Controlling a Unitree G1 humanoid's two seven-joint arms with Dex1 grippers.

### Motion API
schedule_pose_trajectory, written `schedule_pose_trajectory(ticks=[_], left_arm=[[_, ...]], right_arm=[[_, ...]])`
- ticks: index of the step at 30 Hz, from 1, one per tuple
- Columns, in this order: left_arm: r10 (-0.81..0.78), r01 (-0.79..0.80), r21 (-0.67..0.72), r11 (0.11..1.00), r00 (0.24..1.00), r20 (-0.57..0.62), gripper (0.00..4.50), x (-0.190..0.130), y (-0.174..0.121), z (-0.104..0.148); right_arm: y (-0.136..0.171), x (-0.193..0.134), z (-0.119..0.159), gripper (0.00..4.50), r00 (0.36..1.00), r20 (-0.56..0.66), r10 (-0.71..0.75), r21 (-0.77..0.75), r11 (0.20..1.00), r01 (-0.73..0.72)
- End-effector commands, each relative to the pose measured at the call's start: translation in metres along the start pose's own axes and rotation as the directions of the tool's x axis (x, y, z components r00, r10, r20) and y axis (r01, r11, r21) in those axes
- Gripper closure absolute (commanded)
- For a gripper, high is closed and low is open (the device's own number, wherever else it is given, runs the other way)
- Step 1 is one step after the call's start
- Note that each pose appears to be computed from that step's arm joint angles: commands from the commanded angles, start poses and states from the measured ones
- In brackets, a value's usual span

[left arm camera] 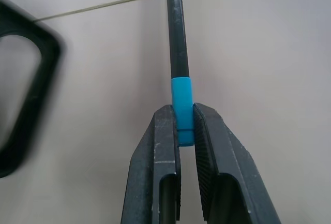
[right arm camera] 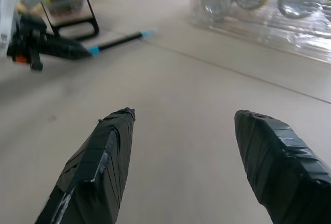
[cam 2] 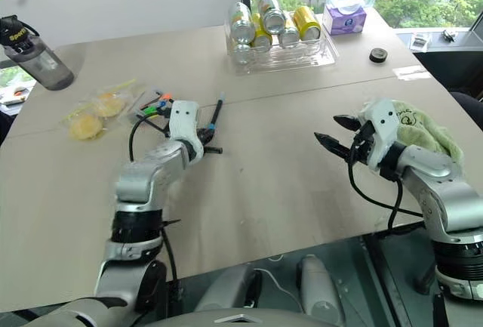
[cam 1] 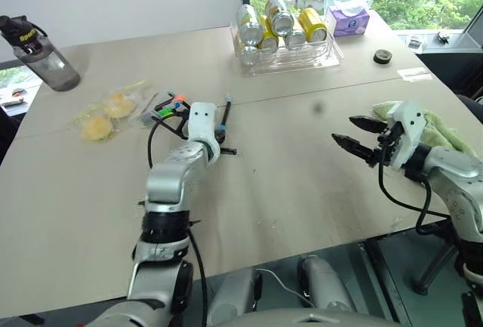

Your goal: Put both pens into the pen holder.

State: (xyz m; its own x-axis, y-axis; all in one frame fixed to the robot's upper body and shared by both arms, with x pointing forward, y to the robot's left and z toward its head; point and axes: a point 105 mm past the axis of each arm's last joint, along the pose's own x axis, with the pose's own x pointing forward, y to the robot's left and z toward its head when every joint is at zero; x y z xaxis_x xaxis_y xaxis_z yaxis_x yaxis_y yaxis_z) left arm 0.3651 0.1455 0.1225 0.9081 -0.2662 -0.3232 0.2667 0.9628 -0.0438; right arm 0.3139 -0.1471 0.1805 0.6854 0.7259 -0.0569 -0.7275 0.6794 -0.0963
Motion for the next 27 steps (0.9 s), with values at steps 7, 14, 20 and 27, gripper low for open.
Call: schedule_pose_trajectory(ticks=[7,14,20,27], left_arm=[[-0.502,0.472,0.175,0.864,0.834,0.228,4.47,-0.042,-0.065,0.023],[-0.627,0.583,0.23,0.779,0.721,0.295,4.47,-0.06,-0.08,0.029],[-0.696,0.653,0.242,0.718,0.657,0.29,4.47,-0.068,-0.087,0.027],[-0.714,0.667,0.255,0.7,0.64,0.285,4.47,-0.07,-0.087,0.028]], right_arm=[[0.015,0.032,0.027,1.19,0.991,0.121,0.059,0.247,0.965,-0.087],[0.02,0.042,0.038,1.19,0.975,0.215,0.048,0.458,0.877,-0.144],[0.024,0.048,0.047,1.19,0.963,0.263,0.053,0.507,0.842,-0.185],[0.023,0.051,0.054,1.19,0.955,0.292,0.049,0.509,0.837,-0.198]])
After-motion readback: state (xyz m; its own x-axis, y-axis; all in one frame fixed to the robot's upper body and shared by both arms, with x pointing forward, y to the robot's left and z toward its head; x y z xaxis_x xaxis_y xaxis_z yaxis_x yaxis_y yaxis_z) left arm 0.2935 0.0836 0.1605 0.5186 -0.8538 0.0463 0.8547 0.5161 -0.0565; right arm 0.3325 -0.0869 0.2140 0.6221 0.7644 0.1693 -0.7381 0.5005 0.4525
